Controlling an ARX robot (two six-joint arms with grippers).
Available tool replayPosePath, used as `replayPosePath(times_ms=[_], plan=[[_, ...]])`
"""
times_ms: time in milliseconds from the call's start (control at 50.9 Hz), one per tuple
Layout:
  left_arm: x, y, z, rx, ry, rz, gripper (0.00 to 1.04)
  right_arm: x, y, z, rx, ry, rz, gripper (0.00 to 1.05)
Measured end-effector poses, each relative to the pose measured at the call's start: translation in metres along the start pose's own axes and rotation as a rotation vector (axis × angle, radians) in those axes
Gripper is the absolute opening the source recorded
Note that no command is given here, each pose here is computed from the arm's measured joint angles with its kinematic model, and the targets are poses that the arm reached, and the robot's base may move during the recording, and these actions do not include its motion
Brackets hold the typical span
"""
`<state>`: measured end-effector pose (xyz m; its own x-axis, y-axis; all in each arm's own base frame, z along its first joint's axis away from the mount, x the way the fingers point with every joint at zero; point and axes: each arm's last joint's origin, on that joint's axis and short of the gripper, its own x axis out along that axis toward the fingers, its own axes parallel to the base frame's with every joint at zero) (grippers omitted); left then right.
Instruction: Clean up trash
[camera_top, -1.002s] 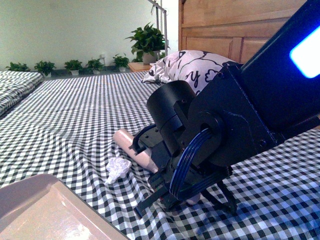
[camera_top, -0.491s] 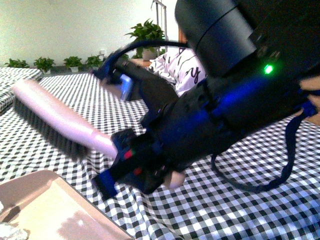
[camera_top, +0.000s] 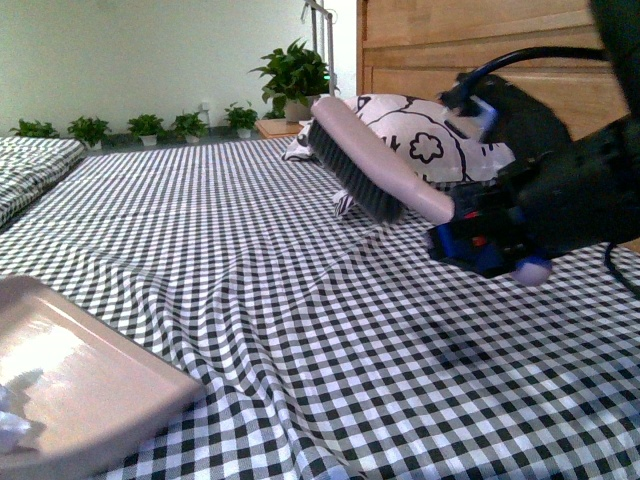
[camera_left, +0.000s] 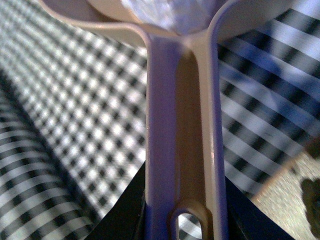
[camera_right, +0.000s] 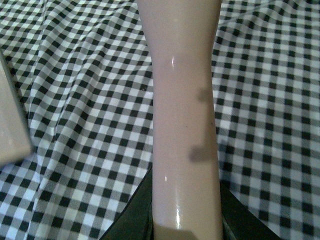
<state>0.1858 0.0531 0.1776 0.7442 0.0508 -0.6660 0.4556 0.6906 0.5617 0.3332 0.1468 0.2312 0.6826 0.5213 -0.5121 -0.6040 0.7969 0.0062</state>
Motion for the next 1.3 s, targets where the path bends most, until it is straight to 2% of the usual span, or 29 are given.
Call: replayPosePath(times_ms=[39, 98, 157, 373, 511, 688, 943, 1159, 1297], plan=[[-0.003, 0.008, 0.004, -0.095, -0.007, 0.091, 0.26, -0.015, -0.01, -0.001, 0.02, -0.02, -0.021, 0.18], [-0.006, 0.014, 0.008, -0.23, -0.027, 0.162, 0.26, -0.036, -0.023, 0.001, 0.042, -0.063, -0.061, 0.18], [-0.01, 0.016, 0.012, -0.296, -0.043, 0.198, 0.26, -0.051, -0.031, 0.002, 0.064, -0.096, -0.086, 0.18], [-0.028, 0.021, 0.027, -0.46, -0.117, 0.297, 0.26, -0.105, -0.059, -0.008, 0.153, -0.208, -0.179, 0.18], [-0.052, 0.017, 0.041, -0.531, -0.181, 0.4, 0.26, -0.143, -0.067, -0.021, 0.215, -0.28, -0.169, 0.18], [-0.095, -0.012, 0.066, -0.536, -0.326, 0.402, 0.26, -0.193, -0.047, -0.028, 0.228, -0.365, -0.083, 0.18], [-0.139, -0.046, 0.081, -0.528, -0.473, 0.487, 0.26, -0.231, -0.012, -0.034, 0.343, -0.467, -0.103, 0.18], [-0.139, -0.052, 0.083, -0.538, -0.487, 0.535, 0.26, -0.241, 0.008, -0.042, 0.464, -0.49, -0.113, 0.18], [-0.137, -0.053, 0.08, -0.57, -0.473, 0.563, 0.26, -0.252, 0.023, -0.047, 0.484, -0.516, -0.095, 0.18]])
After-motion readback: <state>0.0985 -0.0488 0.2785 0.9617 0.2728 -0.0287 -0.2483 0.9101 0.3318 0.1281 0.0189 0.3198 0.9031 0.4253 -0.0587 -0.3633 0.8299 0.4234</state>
